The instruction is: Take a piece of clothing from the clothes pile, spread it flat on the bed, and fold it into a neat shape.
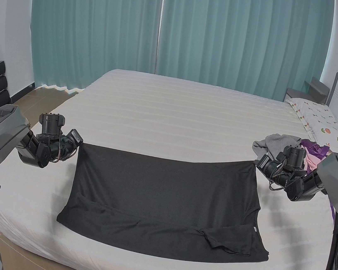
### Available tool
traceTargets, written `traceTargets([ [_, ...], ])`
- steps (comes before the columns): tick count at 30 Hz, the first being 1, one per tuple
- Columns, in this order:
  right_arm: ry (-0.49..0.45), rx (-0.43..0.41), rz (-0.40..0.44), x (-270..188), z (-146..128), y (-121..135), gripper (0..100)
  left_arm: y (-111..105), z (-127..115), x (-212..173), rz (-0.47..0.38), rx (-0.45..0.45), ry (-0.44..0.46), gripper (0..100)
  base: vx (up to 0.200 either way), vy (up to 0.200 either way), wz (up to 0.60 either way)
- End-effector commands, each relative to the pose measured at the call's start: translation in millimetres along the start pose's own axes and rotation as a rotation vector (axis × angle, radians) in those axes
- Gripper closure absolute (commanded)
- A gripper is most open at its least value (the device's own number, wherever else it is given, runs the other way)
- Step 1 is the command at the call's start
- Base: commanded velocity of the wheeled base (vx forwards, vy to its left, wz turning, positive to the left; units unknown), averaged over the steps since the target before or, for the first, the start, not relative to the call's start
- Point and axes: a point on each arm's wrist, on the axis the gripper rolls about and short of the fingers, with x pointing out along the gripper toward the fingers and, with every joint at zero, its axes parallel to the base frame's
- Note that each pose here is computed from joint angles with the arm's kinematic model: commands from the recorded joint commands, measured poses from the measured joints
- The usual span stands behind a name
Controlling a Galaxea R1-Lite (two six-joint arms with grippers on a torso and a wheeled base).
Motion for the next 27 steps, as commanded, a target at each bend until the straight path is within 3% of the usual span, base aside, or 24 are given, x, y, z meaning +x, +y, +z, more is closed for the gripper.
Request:
traceTargets([
  [1,0.003,0.004,-0.007,-2,1,-1,100,1,-2,1,0.003,0.0,0.006,100,0.0,0.0,0.0],
  [27,0.085,0.026,-0.046,-18,-17,-9,100,0,-7,-13,0.018,0.009,0.028,100,0.0,0.0,0.0],
])
